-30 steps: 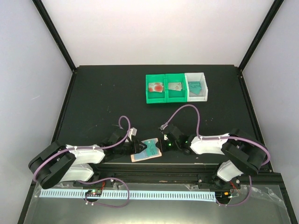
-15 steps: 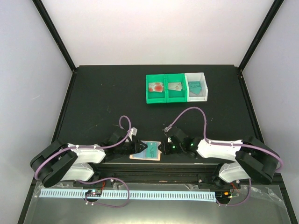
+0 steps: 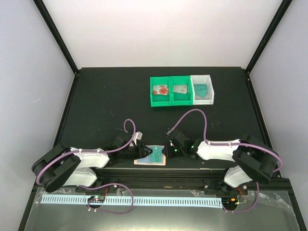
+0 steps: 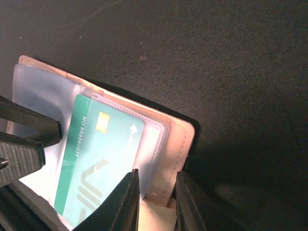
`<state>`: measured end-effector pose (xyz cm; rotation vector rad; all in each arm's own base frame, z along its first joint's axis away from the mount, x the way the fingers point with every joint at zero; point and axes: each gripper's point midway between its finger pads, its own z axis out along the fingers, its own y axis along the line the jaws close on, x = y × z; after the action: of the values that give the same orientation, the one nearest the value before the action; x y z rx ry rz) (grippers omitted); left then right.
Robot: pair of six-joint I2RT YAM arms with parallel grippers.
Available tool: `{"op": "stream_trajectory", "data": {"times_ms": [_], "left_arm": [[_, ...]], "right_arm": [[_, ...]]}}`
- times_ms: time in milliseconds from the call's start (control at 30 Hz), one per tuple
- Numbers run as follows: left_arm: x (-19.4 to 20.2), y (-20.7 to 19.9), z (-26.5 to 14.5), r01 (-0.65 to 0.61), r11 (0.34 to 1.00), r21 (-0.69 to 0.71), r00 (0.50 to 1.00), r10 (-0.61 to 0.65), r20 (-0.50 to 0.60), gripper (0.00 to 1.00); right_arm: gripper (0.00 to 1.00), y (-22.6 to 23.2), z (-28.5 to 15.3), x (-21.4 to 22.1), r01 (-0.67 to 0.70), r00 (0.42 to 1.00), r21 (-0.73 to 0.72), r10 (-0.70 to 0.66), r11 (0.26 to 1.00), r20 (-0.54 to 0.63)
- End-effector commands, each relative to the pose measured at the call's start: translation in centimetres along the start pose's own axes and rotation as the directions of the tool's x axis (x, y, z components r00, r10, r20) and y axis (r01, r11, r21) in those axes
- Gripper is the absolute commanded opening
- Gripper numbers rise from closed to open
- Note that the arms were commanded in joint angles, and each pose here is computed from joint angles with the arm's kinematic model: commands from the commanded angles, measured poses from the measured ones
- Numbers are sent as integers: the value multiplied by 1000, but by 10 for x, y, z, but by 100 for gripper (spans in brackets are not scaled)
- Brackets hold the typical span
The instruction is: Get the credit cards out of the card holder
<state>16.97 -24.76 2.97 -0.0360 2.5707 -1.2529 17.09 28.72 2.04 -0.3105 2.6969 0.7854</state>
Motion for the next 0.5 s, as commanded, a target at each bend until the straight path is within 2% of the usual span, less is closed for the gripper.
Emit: {"op": "stream_trajectory", "data": {"times_ms": [0,67,167,467], "left_arm": [[-3,-11,2,-6,1000,22,1000,7,-20,32],[-2,-15,1,1,999,43,1000,0,-28,32],[0,-22,-1,18,997,80,999,-15,-35,33],[-4,-6,-3,6,1000,1,1000,-6,5,34]], "right_arm": [[21,3,2,-7,14,1000,6,-14,1000,28],[17,-1,3,-6,3,1000,13,-4,1000,29],[17,-4,9,1,-1,1000,13,1,1000,8],[14,-19,13,13,-18,1000,36,18,999,-2]]}}
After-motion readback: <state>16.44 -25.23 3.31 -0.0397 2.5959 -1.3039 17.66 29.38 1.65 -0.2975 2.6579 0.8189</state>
